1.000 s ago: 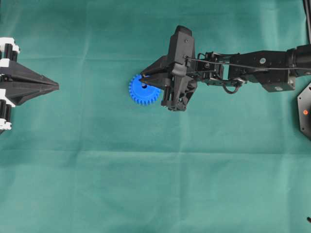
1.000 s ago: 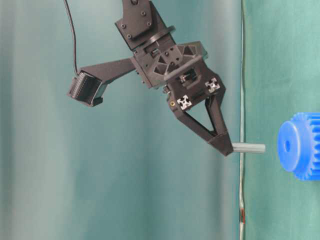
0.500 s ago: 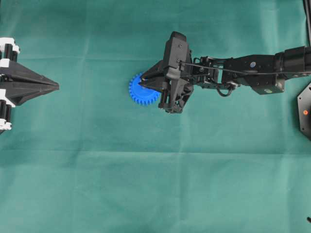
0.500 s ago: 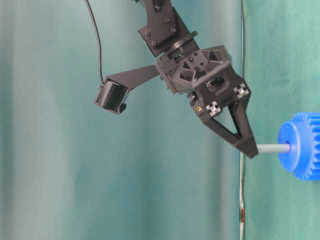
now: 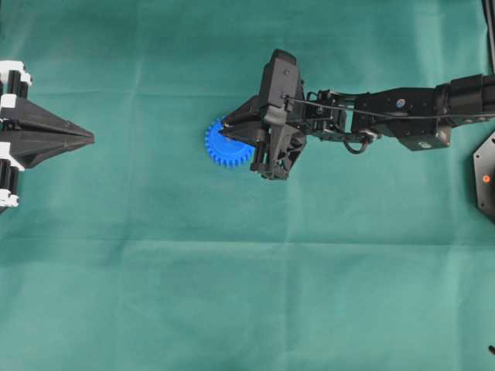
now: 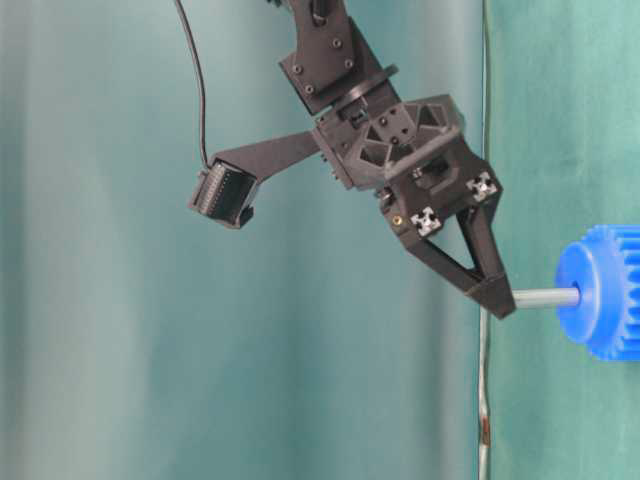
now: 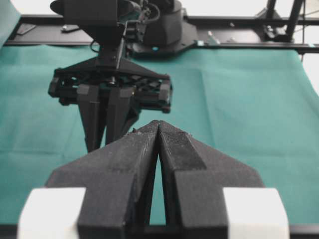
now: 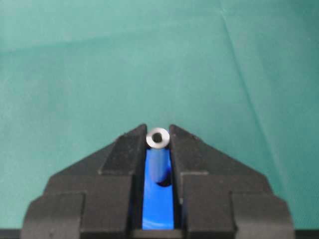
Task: Insert the shaft placed at a random location into the center hole of the medium gear at another random location.
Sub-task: 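Align and lower the shaft into the blue gear's center hole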
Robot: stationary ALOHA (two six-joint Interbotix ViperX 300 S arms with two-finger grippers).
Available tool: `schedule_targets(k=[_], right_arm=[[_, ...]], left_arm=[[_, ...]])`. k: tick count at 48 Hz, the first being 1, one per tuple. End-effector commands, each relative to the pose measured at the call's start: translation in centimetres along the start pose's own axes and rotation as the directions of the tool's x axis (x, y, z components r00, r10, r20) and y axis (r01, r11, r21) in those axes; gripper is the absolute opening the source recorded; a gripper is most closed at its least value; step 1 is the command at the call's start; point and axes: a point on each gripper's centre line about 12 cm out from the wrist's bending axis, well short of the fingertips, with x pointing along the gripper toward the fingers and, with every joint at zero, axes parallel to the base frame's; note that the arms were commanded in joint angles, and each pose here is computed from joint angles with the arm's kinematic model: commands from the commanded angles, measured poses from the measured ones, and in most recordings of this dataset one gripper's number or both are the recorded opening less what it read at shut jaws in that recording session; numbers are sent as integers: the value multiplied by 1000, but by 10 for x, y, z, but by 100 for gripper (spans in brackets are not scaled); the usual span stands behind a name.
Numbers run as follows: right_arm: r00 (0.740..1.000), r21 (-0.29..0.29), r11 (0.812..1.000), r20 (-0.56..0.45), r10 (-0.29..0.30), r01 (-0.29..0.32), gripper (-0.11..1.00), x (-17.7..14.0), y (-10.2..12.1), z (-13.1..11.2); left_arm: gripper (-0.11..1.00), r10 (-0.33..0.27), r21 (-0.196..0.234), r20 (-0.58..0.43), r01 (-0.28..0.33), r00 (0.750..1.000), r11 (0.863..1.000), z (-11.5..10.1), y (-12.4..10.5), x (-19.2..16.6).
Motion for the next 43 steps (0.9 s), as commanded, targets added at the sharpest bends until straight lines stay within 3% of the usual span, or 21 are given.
schedule_targets(k=[1, 16, 43], right_arm=[[997, 6, 1000, 73, 3, -4, 14, -13, 1, 26], [995, 6, 1000, 98, 4, -5, 14, -23, 0, 34], [1000, 25, 1000, 27, -15, 15, 14, 3, -5, 0]], left_arm=[[0, -1, 3, 14, 0, 1000, 1000, 6, 0, 2], [0, 0, 3, 12, 0, 1000, 1000, 6, 0, 2], [0, 0, 3, 12, 0, 1000, 1000, 6, 0, 2]])
